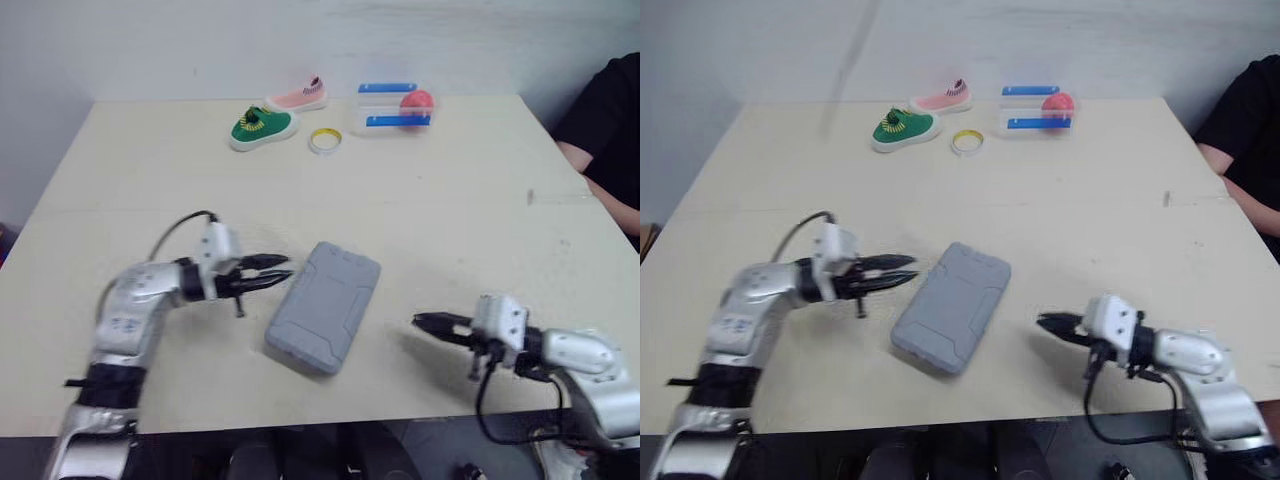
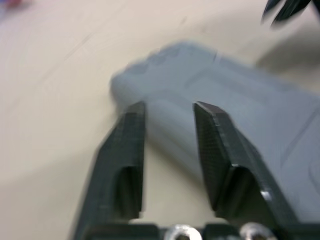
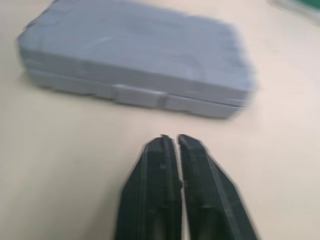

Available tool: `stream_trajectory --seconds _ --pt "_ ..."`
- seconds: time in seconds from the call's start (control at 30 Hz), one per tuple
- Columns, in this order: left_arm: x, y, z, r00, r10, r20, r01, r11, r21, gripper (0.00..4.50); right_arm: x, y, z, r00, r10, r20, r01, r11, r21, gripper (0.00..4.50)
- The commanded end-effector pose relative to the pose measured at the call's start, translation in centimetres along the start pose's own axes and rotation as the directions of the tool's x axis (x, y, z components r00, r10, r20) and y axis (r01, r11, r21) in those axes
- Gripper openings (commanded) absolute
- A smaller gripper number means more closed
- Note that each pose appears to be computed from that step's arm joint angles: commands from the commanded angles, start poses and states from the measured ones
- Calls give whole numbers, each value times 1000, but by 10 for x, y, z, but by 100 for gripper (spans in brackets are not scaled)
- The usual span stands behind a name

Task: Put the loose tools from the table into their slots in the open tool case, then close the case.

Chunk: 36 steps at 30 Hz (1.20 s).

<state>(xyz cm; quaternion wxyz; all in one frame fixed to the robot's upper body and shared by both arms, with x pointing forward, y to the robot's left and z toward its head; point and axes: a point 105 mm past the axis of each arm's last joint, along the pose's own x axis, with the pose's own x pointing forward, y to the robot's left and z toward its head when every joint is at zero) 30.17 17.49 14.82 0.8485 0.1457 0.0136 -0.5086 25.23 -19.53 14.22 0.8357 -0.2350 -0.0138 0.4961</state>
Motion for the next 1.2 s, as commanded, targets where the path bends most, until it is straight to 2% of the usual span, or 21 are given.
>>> stream_trajectory --seconds 0.03,0.13,0.17,0.3,0.43,0.6,0.87,1.03,1.2 --pt "-29 -1 0 998 57 -42 -55 998 41 312 -15 -13 16 999 -30 19 31 997 -71 250" --pt "-60 3 -12 977 182 -109 -178 983 46 450 -25 -23 18 998 -57 -16 54 989 -138 408" --pt "-72 4 -16 965 228 -128 -224 973 45 450 -30 -28 19 997 -67 -35 61 986 -156 447" --pt "-122 8 -33 884 415 -217 -413 909 56 450 -61 -37 7 977 -45 -210 0 978 -208 447" --pt "-139 0 -44 852 442 -281 -429 897 110 450 -76 -43 6 970 -79 -229 34 980 -194 447" --pt "-136 4 -35 856 466 -223 -456 885 97 450 -69 -45 -5 975 -111 -194 72 978 -194 447" --pt "-127 3 -37 853 466 -234 -451 885 117 450 -56 -48 -3 983 -111 -147 79 975 -207 447" --pt "-121 7 -30 858 479 -184 -462 878 127 450 -52 -54 -1 983 -123 -137 92 971 -219 447" --pt "-117 6 -30 864 469 -183 -447 882 148 450 -49 -54 -2 983 -123 -139 89 970 -226 447"
